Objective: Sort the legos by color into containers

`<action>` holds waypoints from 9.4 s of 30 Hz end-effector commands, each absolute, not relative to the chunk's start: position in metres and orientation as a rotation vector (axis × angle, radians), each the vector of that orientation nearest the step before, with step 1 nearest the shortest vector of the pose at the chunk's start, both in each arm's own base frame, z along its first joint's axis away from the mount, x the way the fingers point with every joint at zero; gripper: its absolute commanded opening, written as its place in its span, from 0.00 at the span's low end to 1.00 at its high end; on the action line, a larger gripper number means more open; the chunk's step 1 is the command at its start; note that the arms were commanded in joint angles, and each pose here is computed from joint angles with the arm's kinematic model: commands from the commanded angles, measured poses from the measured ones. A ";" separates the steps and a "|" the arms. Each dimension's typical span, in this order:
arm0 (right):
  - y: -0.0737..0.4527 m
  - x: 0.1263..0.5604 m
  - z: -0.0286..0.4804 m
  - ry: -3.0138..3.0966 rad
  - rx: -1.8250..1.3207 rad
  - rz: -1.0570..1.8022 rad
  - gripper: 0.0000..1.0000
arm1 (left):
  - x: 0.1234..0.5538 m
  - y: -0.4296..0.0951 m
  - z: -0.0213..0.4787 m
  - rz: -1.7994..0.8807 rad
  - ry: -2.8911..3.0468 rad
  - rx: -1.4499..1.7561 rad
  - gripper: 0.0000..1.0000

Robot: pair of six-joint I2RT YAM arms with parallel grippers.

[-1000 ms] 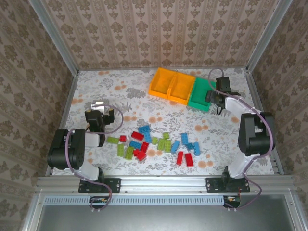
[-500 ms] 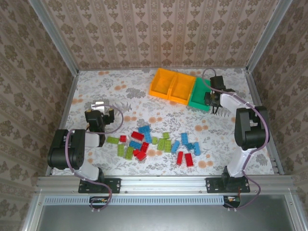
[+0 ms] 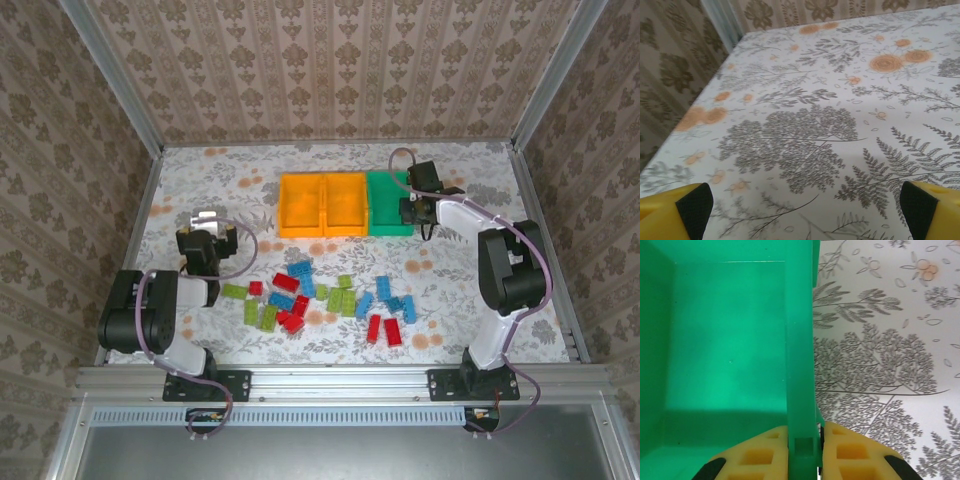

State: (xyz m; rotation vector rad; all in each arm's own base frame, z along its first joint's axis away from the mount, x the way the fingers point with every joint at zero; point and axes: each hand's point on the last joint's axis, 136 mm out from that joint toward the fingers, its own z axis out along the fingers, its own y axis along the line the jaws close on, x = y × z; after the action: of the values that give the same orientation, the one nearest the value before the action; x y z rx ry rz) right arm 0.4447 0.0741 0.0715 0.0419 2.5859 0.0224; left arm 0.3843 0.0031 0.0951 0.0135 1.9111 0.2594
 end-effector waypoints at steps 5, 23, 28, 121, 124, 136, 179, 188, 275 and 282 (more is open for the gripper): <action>0.099 0.429 0.077 2.593 -0.096 0.047 0.13 | 0.377 -0.007 0.157 0.380 2.142 -0.093 1.00; 0.103 0.363 0.124 2.573 0.038 0.217 0.86 | 0.273 -0.091 0.127 -0.108 2.324 -0.155 1.00; 0.126 0.308 0.083 2.771 -0.040 0.216 0.82 | 0.252 -0.092 0.124 -0.146 2.293 -0.122 1.00; 0.066 0.341 0.104 2.549 0.248 0.020 0.86 | 0.166 -0.404 0.063 -0.476 2.309 1.217 0.67; 0.057 0.329 0.101 2.546 0.280 0.025 0.86 | 0.165 -0.405 0.060 -0.472 2.321 1.222 0.61; 0.049 0.297 0.091 2.576 0.313 0.052 0.86 | 0.165 -0.405 0.048 -0.465 2.362 1.217 0.55; 0.087 0.233 0.050 2.727 0.363 0.254 0.82 | 0.300 -0.422 0.132 -0.543 2.238 0.976 0.30; 0.097 0.197 0.028 2.834 0.371 0.225 0.69 | 0.282 -0.404 0.109 -0.543 2.335 0.916 0.60; 0.136 0.489 0.142 2.414 0.212 0.195 0.67 | 0.259 -0.405 0.043 -0.505 2.588 0.619 0.65; 0.119 0.454 0.170 2.365 0.257 0.212 0.82 | 0.259 -0.406 0.036 -0.489 2.602 0.626 0.47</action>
State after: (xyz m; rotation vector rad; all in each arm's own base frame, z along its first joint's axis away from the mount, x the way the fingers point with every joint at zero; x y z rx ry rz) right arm 0.4669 0.1273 0.1409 0.2280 2.4237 0.1862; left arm 0.2581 -0.4014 0.0404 0.6239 2.5928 -0.4986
